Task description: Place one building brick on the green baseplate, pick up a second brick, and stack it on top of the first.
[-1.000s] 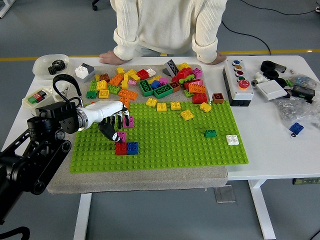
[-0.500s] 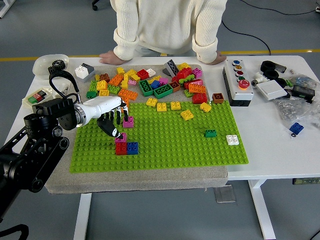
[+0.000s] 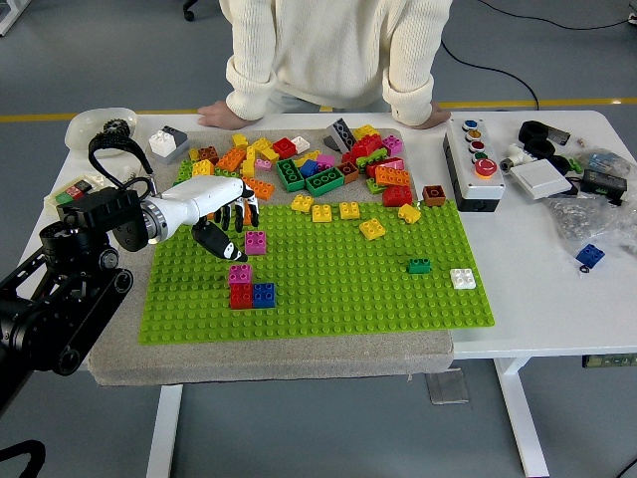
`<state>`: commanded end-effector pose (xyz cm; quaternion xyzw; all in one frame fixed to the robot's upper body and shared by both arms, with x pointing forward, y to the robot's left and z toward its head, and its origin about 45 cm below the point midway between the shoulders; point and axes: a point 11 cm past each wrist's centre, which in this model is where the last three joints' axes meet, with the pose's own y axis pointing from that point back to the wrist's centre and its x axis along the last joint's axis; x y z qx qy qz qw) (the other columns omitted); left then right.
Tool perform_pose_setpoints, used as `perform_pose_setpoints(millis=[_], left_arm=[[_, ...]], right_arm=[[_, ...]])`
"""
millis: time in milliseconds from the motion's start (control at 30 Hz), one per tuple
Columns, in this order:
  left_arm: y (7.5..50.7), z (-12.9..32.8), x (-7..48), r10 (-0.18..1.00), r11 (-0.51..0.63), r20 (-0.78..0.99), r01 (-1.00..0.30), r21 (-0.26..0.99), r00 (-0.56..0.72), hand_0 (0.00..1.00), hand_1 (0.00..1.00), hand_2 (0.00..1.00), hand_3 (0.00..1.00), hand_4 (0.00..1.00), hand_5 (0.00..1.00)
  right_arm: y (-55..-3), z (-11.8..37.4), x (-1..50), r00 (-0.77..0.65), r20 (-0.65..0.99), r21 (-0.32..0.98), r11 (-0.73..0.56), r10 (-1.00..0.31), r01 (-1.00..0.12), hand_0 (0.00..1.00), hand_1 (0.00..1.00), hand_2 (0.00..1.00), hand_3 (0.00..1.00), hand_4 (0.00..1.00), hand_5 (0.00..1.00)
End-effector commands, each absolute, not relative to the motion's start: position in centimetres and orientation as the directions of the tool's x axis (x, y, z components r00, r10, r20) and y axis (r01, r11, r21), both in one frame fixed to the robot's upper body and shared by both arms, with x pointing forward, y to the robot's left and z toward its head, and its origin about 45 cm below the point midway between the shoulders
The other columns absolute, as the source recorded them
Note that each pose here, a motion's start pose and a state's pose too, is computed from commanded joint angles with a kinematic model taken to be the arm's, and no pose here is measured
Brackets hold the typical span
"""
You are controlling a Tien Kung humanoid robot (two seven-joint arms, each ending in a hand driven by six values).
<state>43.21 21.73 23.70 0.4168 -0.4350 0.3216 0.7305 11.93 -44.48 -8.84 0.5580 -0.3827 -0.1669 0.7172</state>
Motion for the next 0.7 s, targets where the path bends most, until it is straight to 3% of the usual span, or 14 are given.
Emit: perform_pose_setpoints(millis=[100, 133, 700], left_arm=[[22.0, 23.6, 43.3, 0.092, 0.457, 0.907, -0.827, 0.328, 0.41, 0.355, 0.36, 0.416, 0.488, 0.998, 0.046], [22.1, 23.6, 43.2, 0.089, 0.459, 0.908, -0.826, 0.328, 0.41, 0.371, 0.361, 0.418, 0.485, 0.998, 0.002], [23.9, 22.0, 43.3, 0.076, 0.47, 0.927, -0.833, 0.291, 0.366, 0.408, 0.377, 0.429, 0.485, 0.965, 0.002]], right_arm=[[-44.5, -8.8, 12.0, 0.651, 0.363, 0.928, 0.323, -0.667, -0.188, 0.74, 0.643, 0.714, 0.595, 0.828, 0.414], [-44.5, -8.8, 12.0, 0.651, 0.364, 0.928, 0.323, -0.667, -0.188, 0.74, 0.642, 0.714, 0.594, 0.828, 0.415], [-44.4, -8.9, 11.9, 0.653, 0.362, 0.928, 0.32, -0.666, -0.189, 0.74, 0.642, 0.714, 0.594, 0.828, 0.416]])
